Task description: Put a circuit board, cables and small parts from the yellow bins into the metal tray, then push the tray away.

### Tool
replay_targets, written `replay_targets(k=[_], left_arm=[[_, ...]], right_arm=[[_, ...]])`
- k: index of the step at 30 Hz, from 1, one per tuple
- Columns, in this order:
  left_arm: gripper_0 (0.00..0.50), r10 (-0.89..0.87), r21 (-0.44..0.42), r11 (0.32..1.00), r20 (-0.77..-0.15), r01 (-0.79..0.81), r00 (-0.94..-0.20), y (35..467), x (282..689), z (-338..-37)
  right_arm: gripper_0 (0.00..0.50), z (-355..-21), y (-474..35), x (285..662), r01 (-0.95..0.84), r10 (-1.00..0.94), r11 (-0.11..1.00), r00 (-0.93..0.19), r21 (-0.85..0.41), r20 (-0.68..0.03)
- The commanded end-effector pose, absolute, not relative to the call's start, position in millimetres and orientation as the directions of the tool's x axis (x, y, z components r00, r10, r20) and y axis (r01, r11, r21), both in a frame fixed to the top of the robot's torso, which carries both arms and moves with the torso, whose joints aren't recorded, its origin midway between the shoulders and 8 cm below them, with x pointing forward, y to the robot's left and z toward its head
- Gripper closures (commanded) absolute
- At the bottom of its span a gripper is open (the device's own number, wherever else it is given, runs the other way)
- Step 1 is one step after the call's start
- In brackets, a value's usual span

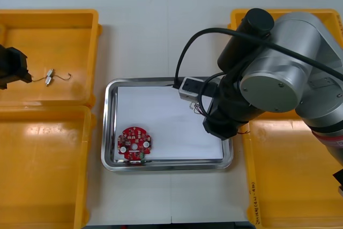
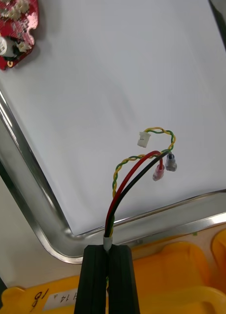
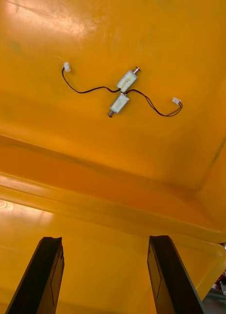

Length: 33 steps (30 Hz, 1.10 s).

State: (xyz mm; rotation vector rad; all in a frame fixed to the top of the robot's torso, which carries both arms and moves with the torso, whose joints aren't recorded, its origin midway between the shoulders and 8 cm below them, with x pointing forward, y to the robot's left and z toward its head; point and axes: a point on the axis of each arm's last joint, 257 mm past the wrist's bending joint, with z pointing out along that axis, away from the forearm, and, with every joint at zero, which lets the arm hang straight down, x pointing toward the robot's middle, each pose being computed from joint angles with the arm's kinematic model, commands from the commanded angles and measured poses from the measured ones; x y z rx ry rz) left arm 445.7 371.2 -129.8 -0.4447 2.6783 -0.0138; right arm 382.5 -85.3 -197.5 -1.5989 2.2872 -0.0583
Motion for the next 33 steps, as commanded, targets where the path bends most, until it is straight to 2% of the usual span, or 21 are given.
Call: replay_targets(k=[1,14,22,28,33], left_arm=[[0.000,-0.283,-0.038,0.953,-0.465,-0.301,-0.839,396.7,460.3,-93.7],[0.000,-0.273,0.014,0.950,-0.453,-0.313,-0.849,404.3,484.3,-82.0],[0.000,-0.204,0.031,0.971,-0.422,-0.239,-0.883,403.5,502.1,-72.8],[0.000,-0.172,0.007,0.981,-0.445,-0.195,-0.879,408.9,522.8,-65.3],[0.000,-0.127,-0.002,0.990,-0.481,-0.144,-0.868,415.1,542.5,-72.9]], right_arm=[[0.500,-193.8,-65.0,380.8,-0.926,-0.957,0.244,-0.182,-0.288,-0.227],[0.500,-219.0,-21.0,377.4,-0.943,-0.977,0.135,-0.076,-0.304,-0.199],[0.500,-229.2,-2.3,382.1,-0.946,-0.983,0.093,-0.039,-0.310,-0.177],[0.500,-239.8,5.7,383.7,-0.940,-0.988,0.052,0.000,-0.337,-0.152],[0.500,-249.9,7.4,386.1,-0.941,-0.991,0.032,0.015,-0.338,-0.137]])
